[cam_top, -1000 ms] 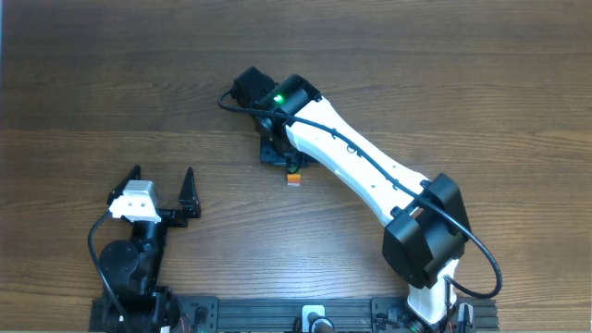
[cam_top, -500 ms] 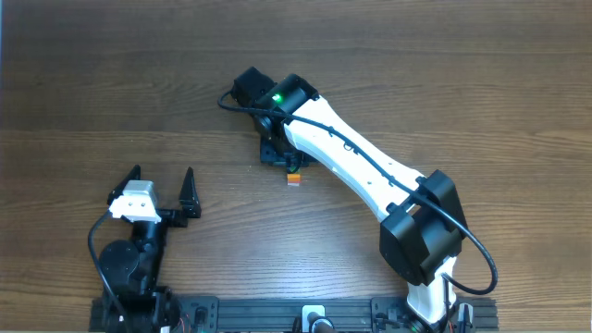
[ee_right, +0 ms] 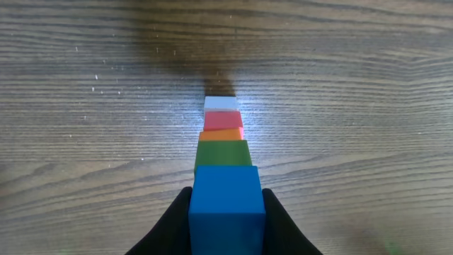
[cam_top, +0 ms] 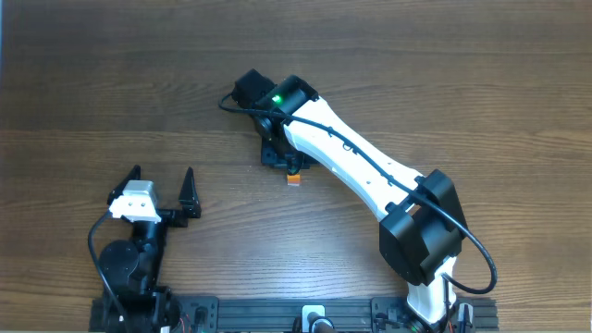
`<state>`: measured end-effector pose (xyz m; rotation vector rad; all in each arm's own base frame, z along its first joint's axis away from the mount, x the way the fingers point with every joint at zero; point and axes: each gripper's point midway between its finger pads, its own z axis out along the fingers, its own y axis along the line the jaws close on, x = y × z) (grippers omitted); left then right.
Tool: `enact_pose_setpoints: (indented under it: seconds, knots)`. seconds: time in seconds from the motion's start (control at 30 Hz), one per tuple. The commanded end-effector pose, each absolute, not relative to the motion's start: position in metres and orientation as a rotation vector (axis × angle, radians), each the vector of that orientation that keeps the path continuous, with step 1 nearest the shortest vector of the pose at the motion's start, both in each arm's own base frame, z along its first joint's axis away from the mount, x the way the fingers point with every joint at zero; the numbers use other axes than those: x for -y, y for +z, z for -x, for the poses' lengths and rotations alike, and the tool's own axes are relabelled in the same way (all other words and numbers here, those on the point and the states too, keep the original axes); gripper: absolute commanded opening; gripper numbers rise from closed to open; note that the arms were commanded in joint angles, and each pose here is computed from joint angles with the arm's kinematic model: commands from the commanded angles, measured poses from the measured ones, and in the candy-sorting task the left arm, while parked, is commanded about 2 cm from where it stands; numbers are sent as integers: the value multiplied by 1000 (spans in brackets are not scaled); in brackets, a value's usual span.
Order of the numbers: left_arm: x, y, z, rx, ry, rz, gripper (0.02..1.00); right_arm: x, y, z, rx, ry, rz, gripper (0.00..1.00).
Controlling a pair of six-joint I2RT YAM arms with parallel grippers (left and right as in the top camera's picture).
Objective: Stack Cubes
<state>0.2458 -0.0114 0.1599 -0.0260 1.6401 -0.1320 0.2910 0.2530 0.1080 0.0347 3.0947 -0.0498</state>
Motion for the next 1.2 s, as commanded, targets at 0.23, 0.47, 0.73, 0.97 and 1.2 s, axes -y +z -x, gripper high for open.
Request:
enact_pose_setpoints:
  seconds: [0.23, 0.47, 0.73, 0.97, 1.2]
  knots:
    - [11, 159, -246, -1639, -121, 15, 998, -248, 98, -289, -3121, -76, -45, 660]
    - [11, 159, -246, -1639, -121, 15, 1000, -251, 97, -291, -3113, -63, -45, 991]
    - [11, 159, -246, -1639, -121, 15, 1000, -266, 117, -307, -3017, 54, 115, 993]
    - [11, 159, -246, -1639, -121, 15, 1000, -251, 196, -330, -2805, 95, 223, 993]
    - [11, 159, -246, -1639, -121, 15, 1000, -167, 289, -325, -2577, -17, 144, 993]
